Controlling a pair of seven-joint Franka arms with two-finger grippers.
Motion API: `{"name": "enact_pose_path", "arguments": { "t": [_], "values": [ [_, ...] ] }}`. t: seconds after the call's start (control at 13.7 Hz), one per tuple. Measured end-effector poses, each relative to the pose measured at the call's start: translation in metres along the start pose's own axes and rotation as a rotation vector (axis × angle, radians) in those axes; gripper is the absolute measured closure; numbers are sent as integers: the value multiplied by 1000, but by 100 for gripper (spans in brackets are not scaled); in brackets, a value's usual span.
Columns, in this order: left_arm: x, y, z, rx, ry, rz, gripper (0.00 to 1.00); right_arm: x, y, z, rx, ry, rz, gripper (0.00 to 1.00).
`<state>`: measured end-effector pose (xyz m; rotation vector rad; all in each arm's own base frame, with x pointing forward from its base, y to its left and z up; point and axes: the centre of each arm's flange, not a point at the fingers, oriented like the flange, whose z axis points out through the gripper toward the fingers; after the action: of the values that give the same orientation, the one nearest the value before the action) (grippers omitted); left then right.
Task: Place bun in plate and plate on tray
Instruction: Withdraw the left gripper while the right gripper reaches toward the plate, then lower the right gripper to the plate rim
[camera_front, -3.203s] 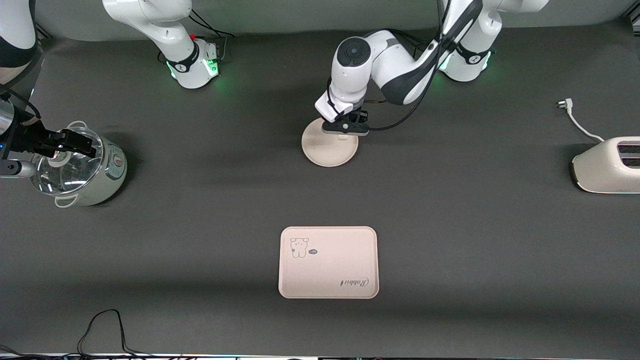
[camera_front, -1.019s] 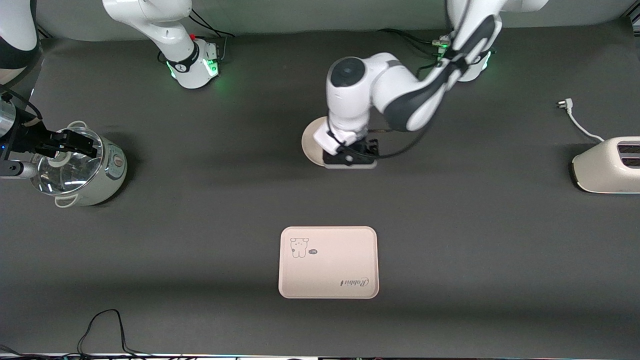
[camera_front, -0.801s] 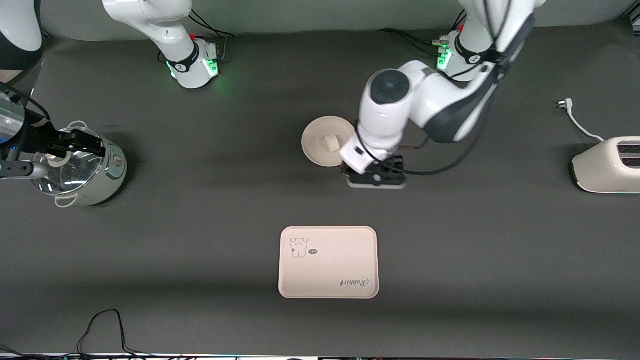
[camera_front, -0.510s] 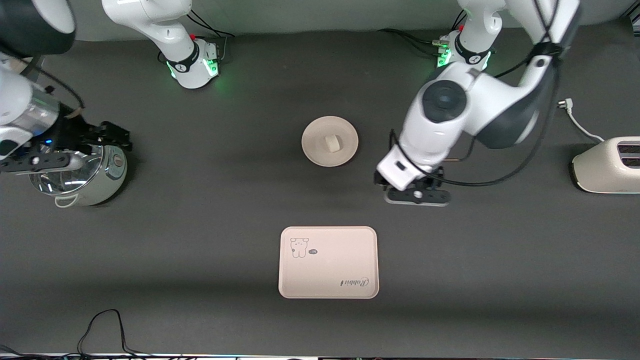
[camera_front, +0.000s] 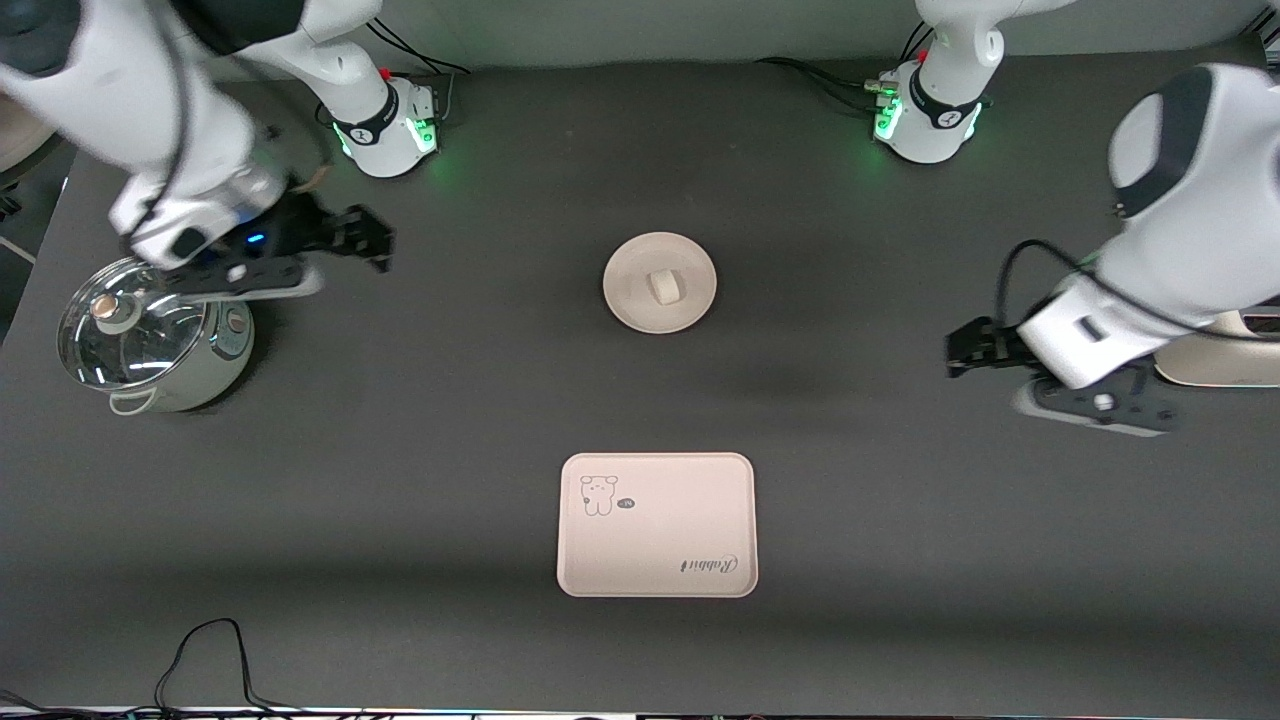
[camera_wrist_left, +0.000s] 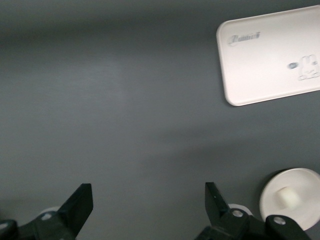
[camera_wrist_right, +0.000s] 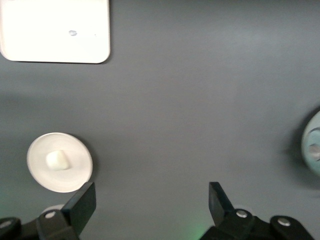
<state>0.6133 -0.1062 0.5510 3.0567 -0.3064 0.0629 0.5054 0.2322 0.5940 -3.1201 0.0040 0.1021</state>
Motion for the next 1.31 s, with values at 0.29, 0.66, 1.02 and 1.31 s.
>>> {"name": "enact_pose_path", "arguments": {
  "t": [0.29,0.66,1.02,1.31],
  "values": [
    [-36,-44,-25,54,-16,34,0,-64,-103,3,49,-30,-5,0],
    [-97,-35,-38,94,-23,28,0,-110,-142,10,138,-65,-41,0],
    [-106,-37,-35,96,-28,52,0,-136,-125,52,195,-38,-19,0],
    [-104,-39,-30,92,-35,51,0,-150,-139,135,192,-1,-28,0]
  ]
}}
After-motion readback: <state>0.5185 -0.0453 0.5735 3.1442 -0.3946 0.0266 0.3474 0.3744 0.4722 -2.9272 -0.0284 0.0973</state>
